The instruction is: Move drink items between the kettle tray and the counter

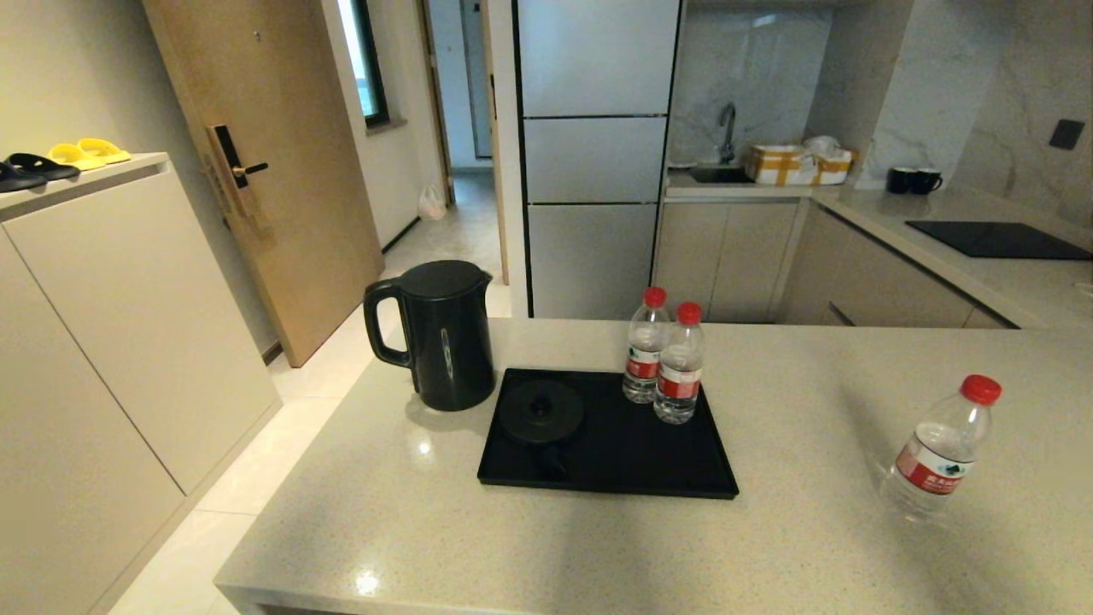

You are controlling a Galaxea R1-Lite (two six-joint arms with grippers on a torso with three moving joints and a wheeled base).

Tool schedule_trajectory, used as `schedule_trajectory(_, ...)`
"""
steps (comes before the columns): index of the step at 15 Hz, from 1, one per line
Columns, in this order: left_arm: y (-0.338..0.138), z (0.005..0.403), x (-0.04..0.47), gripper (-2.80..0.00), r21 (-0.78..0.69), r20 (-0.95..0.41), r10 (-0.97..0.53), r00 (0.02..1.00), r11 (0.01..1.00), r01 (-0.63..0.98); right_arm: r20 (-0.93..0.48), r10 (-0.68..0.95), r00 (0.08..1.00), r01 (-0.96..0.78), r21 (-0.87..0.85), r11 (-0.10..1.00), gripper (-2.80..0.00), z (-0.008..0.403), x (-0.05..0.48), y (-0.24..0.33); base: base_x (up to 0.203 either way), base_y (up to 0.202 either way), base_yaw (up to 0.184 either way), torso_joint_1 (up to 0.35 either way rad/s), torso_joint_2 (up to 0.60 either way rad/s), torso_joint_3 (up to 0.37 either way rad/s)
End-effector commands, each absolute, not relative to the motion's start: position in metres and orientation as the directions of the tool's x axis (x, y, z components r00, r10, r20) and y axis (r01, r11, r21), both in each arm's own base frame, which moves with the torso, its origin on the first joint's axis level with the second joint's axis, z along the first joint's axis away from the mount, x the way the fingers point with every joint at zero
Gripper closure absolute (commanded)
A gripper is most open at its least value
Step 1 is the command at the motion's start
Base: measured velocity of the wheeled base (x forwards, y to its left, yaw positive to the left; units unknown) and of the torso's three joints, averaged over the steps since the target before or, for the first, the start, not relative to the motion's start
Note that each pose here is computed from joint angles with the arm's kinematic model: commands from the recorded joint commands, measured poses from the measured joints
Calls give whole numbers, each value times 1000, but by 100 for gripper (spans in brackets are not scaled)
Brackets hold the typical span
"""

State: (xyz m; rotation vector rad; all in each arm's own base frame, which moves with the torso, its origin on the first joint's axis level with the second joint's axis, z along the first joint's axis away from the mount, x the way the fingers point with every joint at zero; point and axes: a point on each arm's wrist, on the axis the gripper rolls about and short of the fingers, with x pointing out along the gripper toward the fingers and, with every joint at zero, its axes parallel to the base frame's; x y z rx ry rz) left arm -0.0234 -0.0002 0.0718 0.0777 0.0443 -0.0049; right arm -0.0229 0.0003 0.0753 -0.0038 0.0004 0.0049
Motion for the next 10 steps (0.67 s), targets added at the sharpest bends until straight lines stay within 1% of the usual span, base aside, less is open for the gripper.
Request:
schedule_trajectory(1, 0, 72, -23, 0, 78, -46, -2, 999, 997, 5, -2, 5, 1000, -5, -5, 1000, 0, 75, -23, 0, 0, 0, 0, 0, 0, 0)
schedule_trajectory(10, 0, 72, -23, 0, 78, -46, -3, 999, 997, 7, -2, 5, 1000, -5, -5, 1000, 0, 75, -23, 0, 0, 0, 0, 0, 0, 0)
